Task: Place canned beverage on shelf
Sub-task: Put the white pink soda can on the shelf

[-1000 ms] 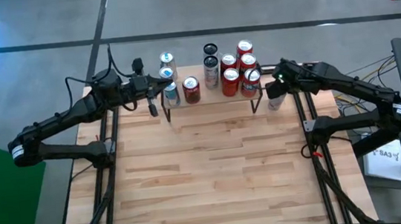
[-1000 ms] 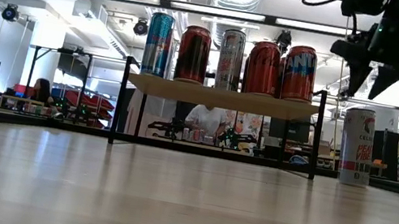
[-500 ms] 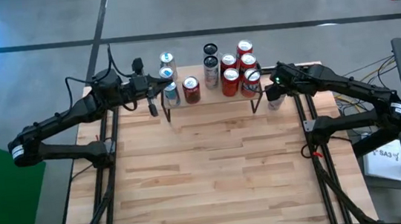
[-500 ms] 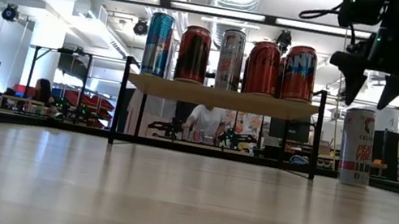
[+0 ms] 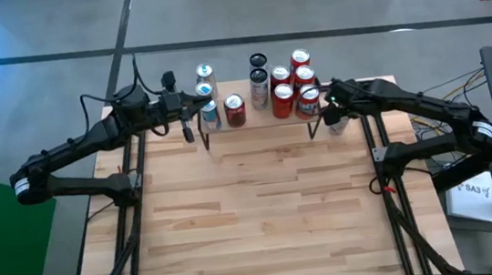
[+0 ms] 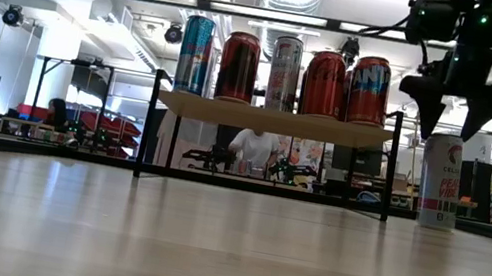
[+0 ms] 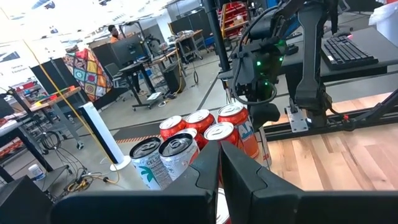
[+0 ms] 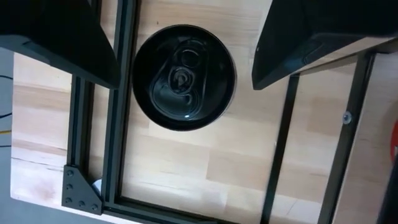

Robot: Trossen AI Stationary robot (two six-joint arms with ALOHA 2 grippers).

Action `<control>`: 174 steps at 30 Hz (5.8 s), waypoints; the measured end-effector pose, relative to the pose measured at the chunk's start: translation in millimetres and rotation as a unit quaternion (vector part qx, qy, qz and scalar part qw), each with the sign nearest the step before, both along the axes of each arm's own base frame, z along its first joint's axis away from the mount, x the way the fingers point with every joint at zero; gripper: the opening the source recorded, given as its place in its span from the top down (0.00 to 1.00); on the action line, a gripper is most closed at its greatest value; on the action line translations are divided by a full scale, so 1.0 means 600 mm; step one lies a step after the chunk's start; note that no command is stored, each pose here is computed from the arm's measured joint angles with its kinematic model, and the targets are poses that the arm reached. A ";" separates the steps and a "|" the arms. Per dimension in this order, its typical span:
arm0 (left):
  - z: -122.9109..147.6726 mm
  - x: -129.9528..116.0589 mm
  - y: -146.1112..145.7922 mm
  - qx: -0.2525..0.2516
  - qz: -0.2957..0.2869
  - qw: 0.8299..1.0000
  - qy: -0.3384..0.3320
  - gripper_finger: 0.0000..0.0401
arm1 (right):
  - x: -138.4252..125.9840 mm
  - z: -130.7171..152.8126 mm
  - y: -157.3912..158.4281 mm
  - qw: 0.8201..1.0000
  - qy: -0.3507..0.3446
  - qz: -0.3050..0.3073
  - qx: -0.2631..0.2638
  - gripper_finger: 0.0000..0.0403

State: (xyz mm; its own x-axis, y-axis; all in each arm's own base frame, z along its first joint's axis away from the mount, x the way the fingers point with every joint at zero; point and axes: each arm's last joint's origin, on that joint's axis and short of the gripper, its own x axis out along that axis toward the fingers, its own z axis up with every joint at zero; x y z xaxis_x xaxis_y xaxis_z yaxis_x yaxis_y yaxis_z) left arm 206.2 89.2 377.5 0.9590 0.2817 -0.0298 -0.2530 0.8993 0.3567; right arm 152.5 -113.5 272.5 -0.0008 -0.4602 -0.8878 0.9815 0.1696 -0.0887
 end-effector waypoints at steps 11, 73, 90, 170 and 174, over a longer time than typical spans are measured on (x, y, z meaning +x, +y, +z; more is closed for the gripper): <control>0.000 0.000 0.000 0.004 0.000 1.000 0.002 1.00 | 0.003 -0.023 -0.002 1.000 0.016 0.000 0.011 0.18; 0.015 -0.001 0.000 -0.016 0.000 0.999 -0.052 1.00 | -0.035 0.246 0.063 0.991 -0.108 0.080 0.016 0.40; 0.018 0.000 0.000 -0.013 -0.001 0.998 -0.064 1.00 | 0.053 0.240 0.128 0.950 -0.174 0.244 0.082 0.40; -0.033 -0.061 -0.033 -0.057 -0.049 0.993 -0.089 1.00 | 0.342 0.244 0.062 0.953 -0.050 0.287 -0.079 0.40; -0.034 -0.061 -0.033 -0.057 -0.049 0.993 -0.089 1.00 | 0.342 0.244 0.061 0.954 -0.047 0.286 -0.083 0.40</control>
